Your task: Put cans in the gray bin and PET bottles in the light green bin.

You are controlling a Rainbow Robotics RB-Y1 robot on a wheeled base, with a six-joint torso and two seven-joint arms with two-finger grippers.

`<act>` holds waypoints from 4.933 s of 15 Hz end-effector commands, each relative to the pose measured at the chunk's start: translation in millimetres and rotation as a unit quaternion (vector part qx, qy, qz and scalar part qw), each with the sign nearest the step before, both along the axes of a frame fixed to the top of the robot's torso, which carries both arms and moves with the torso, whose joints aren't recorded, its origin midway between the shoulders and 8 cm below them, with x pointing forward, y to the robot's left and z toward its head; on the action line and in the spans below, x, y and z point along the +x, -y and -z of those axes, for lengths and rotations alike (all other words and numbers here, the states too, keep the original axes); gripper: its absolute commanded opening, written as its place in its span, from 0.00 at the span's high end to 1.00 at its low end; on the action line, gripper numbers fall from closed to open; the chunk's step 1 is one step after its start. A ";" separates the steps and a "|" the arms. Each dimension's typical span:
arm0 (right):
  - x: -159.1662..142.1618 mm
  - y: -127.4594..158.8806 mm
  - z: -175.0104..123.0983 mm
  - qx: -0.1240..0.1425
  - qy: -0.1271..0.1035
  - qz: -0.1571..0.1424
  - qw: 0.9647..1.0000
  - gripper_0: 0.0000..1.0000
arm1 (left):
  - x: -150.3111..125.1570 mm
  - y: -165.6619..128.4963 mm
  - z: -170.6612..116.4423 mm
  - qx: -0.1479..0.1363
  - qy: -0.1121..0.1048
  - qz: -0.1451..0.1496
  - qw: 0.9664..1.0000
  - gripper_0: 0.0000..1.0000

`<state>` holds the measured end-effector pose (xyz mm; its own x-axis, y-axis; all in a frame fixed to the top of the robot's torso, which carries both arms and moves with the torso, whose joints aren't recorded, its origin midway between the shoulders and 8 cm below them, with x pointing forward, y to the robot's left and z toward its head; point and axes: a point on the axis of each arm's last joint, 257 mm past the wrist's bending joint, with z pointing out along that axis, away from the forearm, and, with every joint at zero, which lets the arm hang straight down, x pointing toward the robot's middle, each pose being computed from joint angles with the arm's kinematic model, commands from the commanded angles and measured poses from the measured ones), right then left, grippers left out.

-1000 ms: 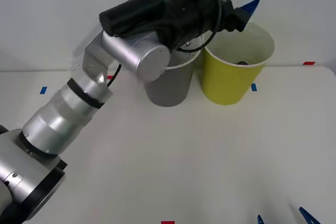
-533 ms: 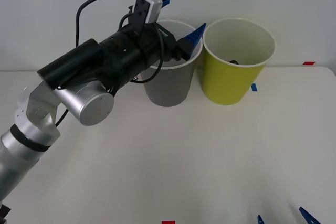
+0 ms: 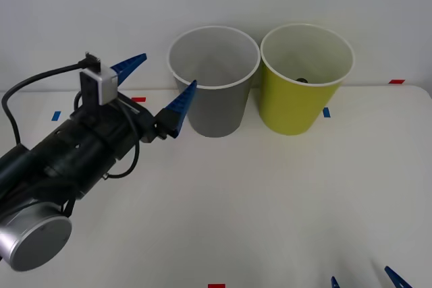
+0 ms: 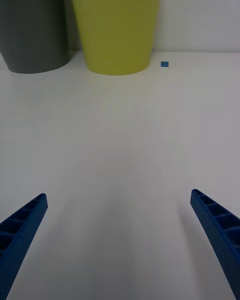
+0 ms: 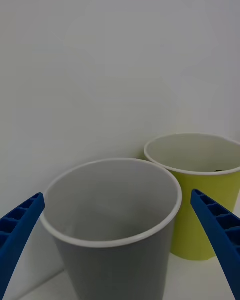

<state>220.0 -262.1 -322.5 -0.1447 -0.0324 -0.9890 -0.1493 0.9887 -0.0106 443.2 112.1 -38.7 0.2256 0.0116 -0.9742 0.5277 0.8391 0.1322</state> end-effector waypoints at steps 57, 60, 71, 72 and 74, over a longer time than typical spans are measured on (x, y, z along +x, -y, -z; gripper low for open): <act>0.0 0.0 0.0 0.000 0.000 0.000 1.000 0.00 | -259.3 -166.3 272.9 -0.004 -0.185 -0.258 0.948 0.00; 0.0 0.0 0.0 0.000 0.000 0.000 1.000 0.00 | -259.3 -166.3 272.9 -0.004 -0.185 -0.258 0.948 0.00; 0.0 0.0 0.0 0.000 0.000 0.000 1.000 0.00 | -259.3 -166.3 272.9 -0.004 -0.185 -0.258 0.948 0.00; 0.0 0.0 0.0 0.000 0.000 0.000 1.000 0.00 | -259.3 -166.3 272.9 -0.004 -0.185 -0.258 0.948 0.00; 0.0 0.0 0.0 0.000 0.000 0.000 1.000 0.00 | -259.3 -166.3 272.9 -0.004 -0.185 -0.258 0.948 0.00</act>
